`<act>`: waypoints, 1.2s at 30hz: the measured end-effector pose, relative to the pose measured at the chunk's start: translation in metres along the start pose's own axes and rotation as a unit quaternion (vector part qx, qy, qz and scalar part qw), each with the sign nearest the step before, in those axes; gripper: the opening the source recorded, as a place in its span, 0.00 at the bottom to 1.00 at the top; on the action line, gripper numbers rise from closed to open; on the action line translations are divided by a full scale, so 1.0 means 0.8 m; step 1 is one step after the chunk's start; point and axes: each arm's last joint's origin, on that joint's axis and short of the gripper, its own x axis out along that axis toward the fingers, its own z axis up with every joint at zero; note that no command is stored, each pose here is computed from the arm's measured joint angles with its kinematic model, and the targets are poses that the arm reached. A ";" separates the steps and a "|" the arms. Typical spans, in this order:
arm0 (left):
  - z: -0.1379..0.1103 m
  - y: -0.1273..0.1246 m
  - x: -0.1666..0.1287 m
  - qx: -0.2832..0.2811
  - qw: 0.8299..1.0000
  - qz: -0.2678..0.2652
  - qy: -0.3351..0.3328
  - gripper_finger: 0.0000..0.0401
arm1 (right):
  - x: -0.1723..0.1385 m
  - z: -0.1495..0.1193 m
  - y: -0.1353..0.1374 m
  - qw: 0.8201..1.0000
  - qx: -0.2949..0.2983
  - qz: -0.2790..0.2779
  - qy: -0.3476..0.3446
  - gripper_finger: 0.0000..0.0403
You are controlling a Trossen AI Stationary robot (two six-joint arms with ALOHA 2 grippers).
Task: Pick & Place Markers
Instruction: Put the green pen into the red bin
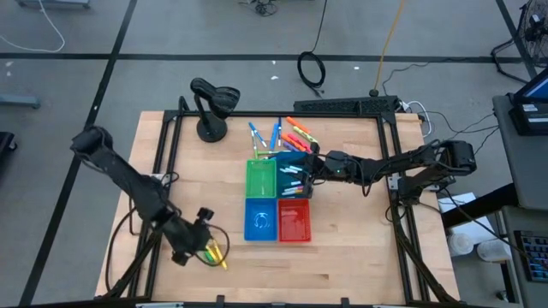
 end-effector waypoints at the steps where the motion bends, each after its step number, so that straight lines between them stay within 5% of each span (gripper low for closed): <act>1: -0.003 -0.003 0.006 -0.005 1.000 -0.004 0.016 0.43 | 0.000 0.000 0.000 1.000 0.000 0.000 -0.001 0.39; 17: -0.033 -0.027 0.051 -0.030 0.987 -0.035 0.154 0.43 | 0.000 0.001 0.000 1.000 0.000 -0.001 -0.002 0.39; 28: -0.040 -0.028 0.067 -0.011 0.984 -0.014 0.179 0.43 | 0.000 0.001 0.000 1.000 0.000 -0.001 -0.002 0.39; 36: -0.033 -0.028 0.078 -0.067 0.988 0.010 0.142 0.43 | 0.000 0.001 0.000 1.000 0.001 -0.001 -0.002 0.39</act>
